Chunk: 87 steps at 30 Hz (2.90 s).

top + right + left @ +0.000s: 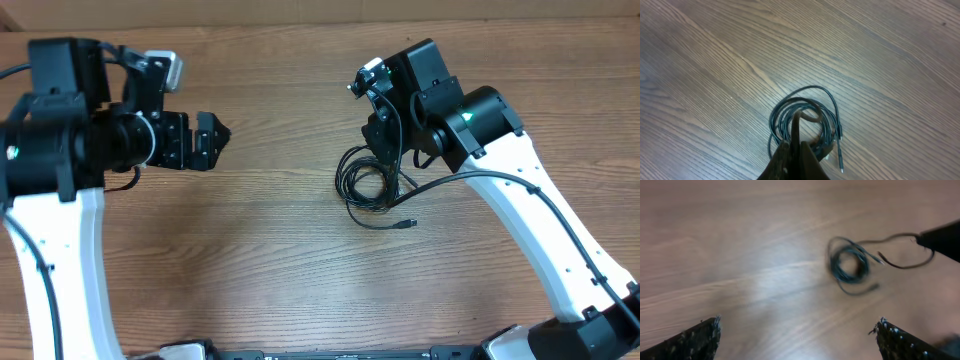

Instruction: Untangle cables

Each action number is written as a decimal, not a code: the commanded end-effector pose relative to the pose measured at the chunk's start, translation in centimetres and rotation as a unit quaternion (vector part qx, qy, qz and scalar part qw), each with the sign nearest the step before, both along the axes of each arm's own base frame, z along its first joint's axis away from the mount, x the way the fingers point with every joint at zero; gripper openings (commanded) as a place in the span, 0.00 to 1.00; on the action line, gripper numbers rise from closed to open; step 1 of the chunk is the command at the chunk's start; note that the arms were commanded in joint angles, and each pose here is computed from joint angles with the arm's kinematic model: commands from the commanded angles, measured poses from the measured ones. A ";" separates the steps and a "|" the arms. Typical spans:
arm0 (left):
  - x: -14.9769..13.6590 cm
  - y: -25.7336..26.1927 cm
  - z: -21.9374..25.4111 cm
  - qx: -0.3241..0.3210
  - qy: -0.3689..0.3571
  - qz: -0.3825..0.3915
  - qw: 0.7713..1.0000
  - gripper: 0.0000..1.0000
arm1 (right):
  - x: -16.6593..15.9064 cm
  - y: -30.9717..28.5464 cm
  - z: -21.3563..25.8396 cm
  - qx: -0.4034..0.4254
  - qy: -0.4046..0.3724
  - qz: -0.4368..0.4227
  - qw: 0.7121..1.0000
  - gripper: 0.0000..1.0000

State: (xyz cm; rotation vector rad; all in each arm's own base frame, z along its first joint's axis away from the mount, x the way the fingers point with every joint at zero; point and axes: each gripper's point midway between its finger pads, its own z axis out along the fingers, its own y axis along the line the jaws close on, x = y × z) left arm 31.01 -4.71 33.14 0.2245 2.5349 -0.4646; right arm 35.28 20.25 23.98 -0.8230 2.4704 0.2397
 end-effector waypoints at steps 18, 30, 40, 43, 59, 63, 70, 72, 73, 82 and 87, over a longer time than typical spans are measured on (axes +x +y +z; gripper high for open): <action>-0.2 -11.3 -16.4 -0.090 0.185 -0.236 0.950 1.00 | 0.1 -2.8 5.3 0.025 -0.066 -0.055 0.996 0.04; 1.7 -15.7 -23.3 -0.047 0.179 -0.131 0.974 1.00 | -0.8 -4.0 7.6 0.043 -0.090 -0.071 0.992 0.04; 4.5 -18.8 -25.9 -0.156 0.196 -0.104 0.962 1.00 | -3.0 -4.0 10.0 0.077 -0.104 -0.056 0.990 0.04; 5.2 -20.4 -27.0 -0.199 0.198 -0.126 0.951 1.00 | -4.0 -3.9 10.8 0.090 -0.106 -0.047 0.989 0.04; 9.2 -20.9 -26.1 -0.267 0.152 -0.110 0.945 0.98 | -8.3 -2.6 11.5 0.141 -0.060 0.009 0.988 0.04; 8.9 -21.3 -25.8 -0.281 0.169 -0.101 0.939 0.93 | -9.2 -1.9 12.3 0.166 -0.059 0.031 0.984 0.04; 7.2 -23.5 -25.3 -0.303 0.213 -0.101 0.923 0.92 | -9.5 -1.6 12.9 0.174 -0.068 0.041 0.982 0.04; 6.7 -24.2 -25.5 -0.298 0.215 -0.107 0.924 0.92 | -9.6 -1.3 13.1 0.178 -0.069 0.047 0.980 0.04; 6.6 -24.4 -25.7 -0.292 0.217 -0.102 0.926 0.92 | -9.6 -1.1 13.2 0.181 -0.070 0.050 0.980 0.04; 5.8 -24.9 -26.4 -0.296 0.256 -0.077 0.917 0.55 | -9.6 -1.1 13.2 0.181 -0.070 0.049 0.980 0.04; 5.6 -24.8 -26.6 -0.293 0.261 -0.074 0.917 0.07 | -9.6 -1.1 13.2 0.181 -0.070 0.049 0.980 0.04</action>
